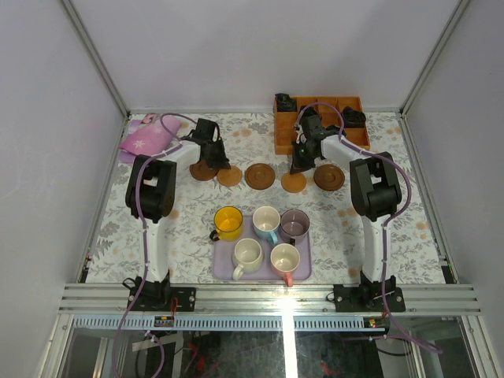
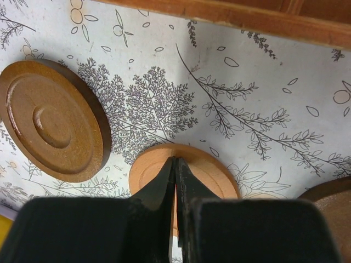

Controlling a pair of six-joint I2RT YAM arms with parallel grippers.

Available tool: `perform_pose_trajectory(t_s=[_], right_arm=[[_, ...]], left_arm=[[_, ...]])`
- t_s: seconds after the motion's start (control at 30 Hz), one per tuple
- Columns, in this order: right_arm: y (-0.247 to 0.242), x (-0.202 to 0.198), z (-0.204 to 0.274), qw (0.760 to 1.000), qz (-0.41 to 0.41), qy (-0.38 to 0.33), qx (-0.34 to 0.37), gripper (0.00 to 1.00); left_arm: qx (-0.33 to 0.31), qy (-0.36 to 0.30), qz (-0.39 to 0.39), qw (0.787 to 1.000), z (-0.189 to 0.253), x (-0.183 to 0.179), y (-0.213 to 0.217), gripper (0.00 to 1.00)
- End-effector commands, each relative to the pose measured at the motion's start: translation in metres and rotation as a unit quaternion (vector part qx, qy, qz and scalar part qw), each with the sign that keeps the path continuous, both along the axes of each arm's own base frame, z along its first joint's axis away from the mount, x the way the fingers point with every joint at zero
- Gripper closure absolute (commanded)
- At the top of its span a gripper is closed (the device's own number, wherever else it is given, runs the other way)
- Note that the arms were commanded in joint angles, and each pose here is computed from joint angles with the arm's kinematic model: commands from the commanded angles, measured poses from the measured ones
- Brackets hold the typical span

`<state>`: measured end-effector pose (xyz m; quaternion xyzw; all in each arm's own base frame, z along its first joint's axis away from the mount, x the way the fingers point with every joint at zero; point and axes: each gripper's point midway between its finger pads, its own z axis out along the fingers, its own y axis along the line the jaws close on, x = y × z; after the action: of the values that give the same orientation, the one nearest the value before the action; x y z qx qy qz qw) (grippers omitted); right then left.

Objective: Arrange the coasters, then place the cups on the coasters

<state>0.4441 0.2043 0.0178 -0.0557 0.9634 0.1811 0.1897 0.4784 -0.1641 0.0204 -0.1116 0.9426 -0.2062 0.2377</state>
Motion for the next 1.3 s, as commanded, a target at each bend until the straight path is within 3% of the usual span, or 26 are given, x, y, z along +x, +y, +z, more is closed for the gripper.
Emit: perform_pose_trajectory(t_s=[0.0, 0.47, 0.83, 1.07, 1.27], right_arm=[[-0.022, 0.001, -0.022, 0.998, -0.012, 0.011, -0.061, 1.00], [-0.027, 0.027, -0.013, 0.997, -0.027, -0.020, -0.064, 1.00], [-0.025, 0.003, 0.043, 0.998, -0.011, -0.057, -0.039, 1.00], [-0.008, -0.004, 0.073, 0.996, 0.012, -0.087, -0.015, 0.99], [0.019, -0.010, 0.072, 0.996, 0.050, -0.079, 0.007, 0.99]], left_arm=[[-0.001, 0.032, -0.003, 0.999, -0.032, -0.010, 0.001, 1.00], [-0.027, 0.017, -0.022, 0.999, -0.021, 0.004, -0.012, 1.00], [-0.010, -0.040, -0.017, 0.999, 0.031, 0.003, -0.002, 1.00], [0.037, -0.089, 0.043, 0.994, 0.061, 0.005, 0.033, 1.00], [0.075, -0.049, 0.112, 0.990, 0.038, 0.000, 0.082, 1.00]])
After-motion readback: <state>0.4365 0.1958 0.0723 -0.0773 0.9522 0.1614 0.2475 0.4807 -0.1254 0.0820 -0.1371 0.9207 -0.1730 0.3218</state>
